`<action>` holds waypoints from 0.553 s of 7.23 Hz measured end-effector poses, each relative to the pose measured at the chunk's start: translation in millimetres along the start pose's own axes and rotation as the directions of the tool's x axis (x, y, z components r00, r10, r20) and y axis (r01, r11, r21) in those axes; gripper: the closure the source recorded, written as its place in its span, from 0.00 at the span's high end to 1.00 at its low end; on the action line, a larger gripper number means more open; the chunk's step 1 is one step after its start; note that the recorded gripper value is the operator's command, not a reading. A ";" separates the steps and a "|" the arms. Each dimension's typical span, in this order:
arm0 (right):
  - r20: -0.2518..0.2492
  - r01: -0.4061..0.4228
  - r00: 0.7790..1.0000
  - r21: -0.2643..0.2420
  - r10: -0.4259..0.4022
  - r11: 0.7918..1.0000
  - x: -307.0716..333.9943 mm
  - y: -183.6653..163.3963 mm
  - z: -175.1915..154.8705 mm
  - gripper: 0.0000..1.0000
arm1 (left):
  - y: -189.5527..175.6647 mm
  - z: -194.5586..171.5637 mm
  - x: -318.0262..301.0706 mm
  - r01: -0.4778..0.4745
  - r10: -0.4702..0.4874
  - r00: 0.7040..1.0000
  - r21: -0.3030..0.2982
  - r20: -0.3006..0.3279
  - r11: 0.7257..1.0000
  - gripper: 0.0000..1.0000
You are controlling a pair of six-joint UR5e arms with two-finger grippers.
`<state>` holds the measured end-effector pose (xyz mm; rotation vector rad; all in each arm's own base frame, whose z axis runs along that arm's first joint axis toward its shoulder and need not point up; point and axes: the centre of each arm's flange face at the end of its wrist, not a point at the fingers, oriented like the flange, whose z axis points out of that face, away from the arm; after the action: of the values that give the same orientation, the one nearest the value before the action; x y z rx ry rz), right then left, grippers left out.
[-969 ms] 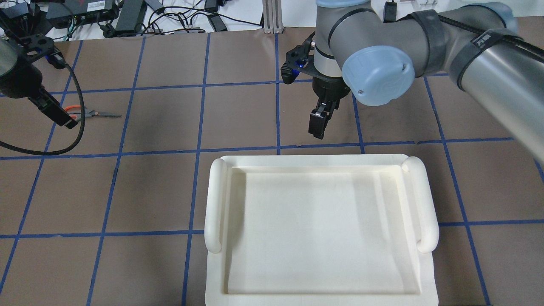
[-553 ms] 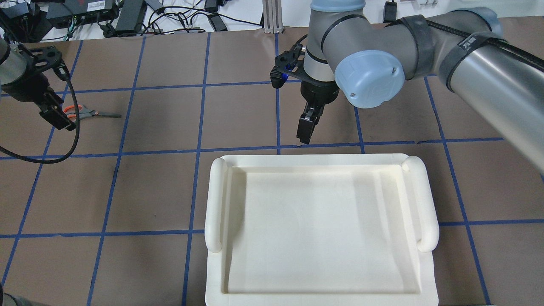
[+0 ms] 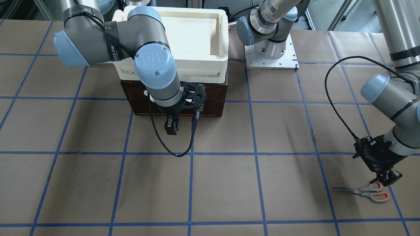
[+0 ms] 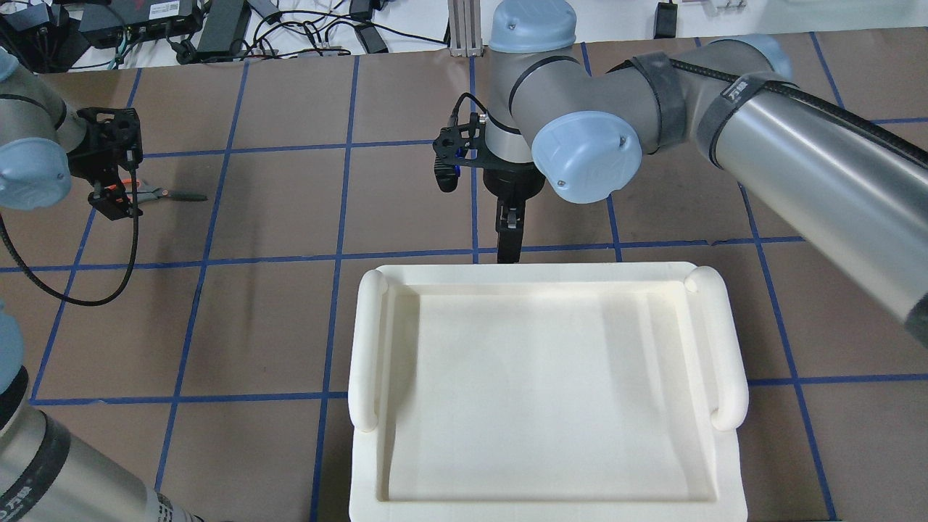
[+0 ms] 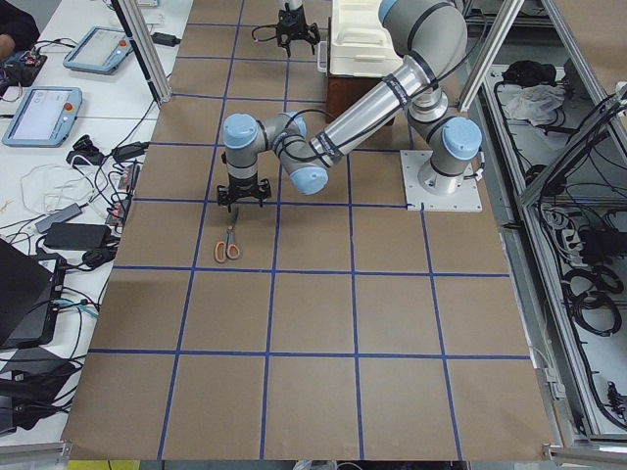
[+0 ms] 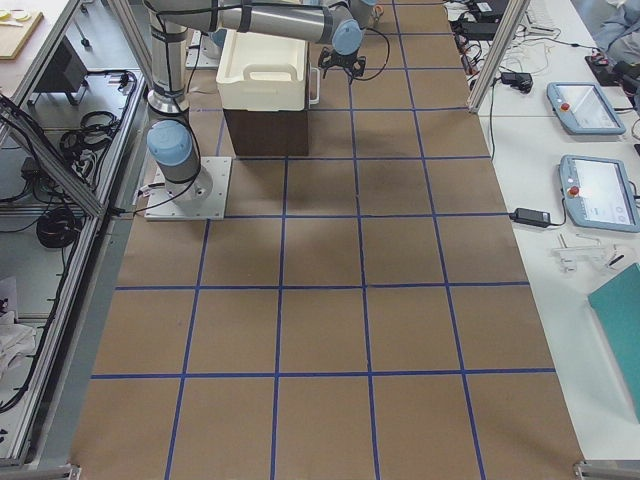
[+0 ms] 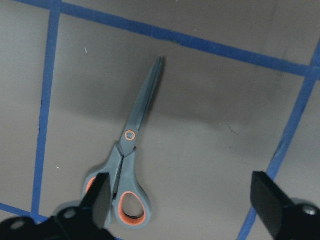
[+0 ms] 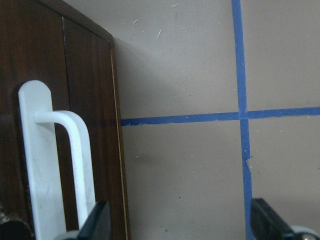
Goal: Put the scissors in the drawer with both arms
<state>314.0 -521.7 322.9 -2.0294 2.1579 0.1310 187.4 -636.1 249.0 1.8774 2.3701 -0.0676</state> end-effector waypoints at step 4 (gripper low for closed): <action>0.042 0.000 0.999 -0.012 0.001 1.000 -5.8 1.9 1.9 1.00 | 39.4 50.6 -23.2 -0.081 0.082 0.996 0.049 -0.018 0.995 0.93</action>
<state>312.6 -515.5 322.1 -2.0143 2.1377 0.1846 234.2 -654.9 203.1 2.0037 2.3213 -0.1008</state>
